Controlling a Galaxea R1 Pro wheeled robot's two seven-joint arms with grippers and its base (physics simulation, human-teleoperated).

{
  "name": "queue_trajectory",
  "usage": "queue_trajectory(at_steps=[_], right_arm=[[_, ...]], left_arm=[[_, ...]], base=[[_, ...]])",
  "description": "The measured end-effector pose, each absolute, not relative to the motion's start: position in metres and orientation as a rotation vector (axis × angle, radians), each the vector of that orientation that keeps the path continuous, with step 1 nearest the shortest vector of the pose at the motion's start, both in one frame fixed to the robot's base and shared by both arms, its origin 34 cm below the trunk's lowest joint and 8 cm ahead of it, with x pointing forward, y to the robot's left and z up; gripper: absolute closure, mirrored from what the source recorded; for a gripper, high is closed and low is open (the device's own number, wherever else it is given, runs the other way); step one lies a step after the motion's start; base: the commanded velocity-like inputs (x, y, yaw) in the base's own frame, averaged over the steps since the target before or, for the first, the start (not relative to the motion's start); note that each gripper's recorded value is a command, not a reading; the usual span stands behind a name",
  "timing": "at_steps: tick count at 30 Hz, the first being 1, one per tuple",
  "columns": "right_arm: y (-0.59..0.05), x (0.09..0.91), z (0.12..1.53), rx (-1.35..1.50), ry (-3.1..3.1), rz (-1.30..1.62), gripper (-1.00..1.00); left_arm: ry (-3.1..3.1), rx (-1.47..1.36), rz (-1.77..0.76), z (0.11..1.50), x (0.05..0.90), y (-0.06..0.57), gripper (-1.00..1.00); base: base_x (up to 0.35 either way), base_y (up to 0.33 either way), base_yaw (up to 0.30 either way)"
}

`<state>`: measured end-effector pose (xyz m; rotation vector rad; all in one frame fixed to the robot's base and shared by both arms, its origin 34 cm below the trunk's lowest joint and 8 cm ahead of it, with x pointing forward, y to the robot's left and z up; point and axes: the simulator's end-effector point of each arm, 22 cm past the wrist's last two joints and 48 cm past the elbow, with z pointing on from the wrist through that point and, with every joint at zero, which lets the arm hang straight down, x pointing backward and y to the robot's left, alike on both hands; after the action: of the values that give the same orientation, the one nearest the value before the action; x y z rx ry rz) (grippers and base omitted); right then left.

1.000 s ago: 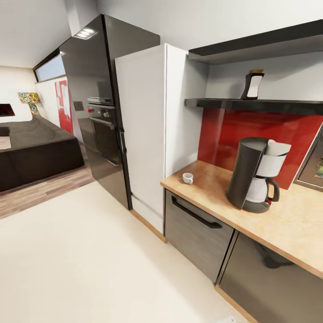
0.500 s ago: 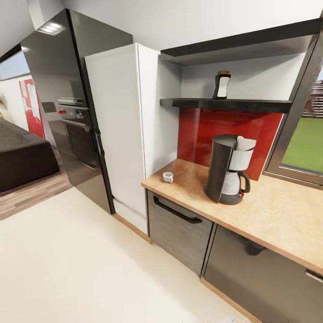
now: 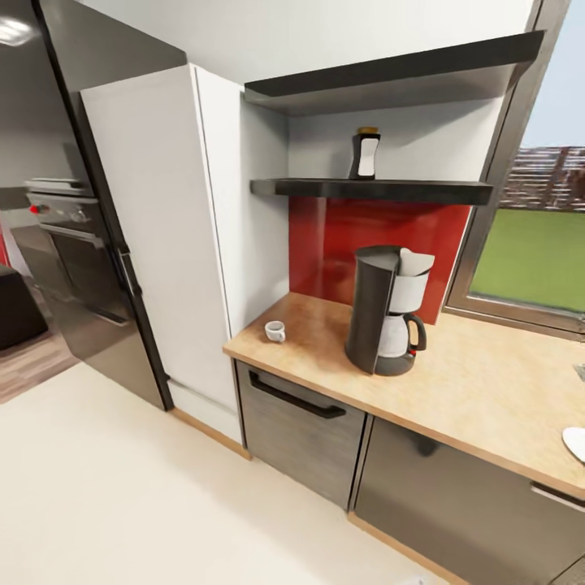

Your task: Set up a coffee station on the kitchen countertop: keep the coffee maker on the countertop, move the bottle of coffee from the kitchen shelf to the counter next to the coffee maker, place a paper coffee filter on top of the coffee maker, put the saucer next to the coffee maker with the coffee cup on the saucer, and place the electric kettle next to the coffee maker.

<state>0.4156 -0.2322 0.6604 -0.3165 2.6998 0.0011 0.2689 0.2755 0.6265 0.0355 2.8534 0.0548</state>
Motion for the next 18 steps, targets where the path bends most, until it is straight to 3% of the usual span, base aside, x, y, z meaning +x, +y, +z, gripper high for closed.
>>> queue_trajectory(at_steps=[5, 18], right_arm=[[-0.2321, 0.415, 0.6601, -0.317, 2.7, 0.002, -1.0], [-0.232, 0.4114, 0.6589, -0.317, 2.704, 0.002, -1.0]], left_arm=[[2.851, 0.04, 0.053, 0.6266, 0.2697, 0.2747, -1.0], [2.849, 0.038, 0.048, 0.6267, 0.2707, 0.2726, -1.0]], base=[[0.178, 0.289, -0.3], [0.072, 0.326, -0.3]])
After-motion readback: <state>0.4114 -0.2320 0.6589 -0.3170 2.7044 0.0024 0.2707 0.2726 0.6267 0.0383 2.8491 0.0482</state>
